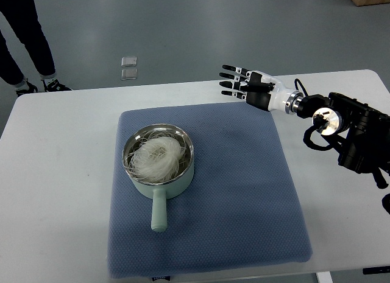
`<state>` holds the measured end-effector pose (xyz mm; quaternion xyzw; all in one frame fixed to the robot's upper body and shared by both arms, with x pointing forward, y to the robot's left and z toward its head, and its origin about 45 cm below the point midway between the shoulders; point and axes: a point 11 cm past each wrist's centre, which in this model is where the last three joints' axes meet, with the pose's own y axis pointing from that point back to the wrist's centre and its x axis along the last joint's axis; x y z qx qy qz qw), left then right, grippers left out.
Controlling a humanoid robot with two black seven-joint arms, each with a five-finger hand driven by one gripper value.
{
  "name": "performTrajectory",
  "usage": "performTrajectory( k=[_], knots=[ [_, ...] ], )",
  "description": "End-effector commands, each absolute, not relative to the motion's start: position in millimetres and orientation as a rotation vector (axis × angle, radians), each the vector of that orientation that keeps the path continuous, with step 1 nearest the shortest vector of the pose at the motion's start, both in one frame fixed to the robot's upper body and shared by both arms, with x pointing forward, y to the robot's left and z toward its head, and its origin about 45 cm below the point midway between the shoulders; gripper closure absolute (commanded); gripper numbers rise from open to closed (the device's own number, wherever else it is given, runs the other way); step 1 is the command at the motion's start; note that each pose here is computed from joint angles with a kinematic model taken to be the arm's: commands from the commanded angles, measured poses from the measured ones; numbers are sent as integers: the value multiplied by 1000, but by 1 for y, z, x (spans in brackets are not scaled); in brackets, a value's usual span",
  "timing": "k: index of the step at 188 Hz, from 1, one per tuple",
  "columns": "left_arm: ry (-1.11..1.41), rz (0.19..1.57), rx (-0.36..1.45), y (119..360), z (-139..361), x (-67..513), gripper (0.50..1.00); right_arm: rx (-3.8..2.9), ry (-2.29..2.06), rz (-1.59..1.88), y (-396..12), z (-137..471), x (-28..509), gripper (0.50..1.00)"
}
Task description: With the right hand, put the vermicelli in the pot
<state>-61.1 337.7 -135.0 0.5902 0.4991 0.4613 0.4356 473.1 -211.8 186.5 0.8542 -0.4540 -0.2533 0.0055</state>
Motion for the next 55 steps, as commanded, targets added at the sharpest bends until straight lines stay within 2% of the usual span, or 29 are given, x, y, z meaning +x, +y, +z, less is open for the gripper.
performTrajectory(
  k=[1, 55],
  knots=[
    [1243, 1147, 1469, 337, -135, -61, 500, 2676, -1416, -799, -212, 185, 472, 574],
    [1242, 1148, 1468, 337, -135, -61, 500, 2665, -1417, -816, -215, 178, 468, 572]
  ],
)
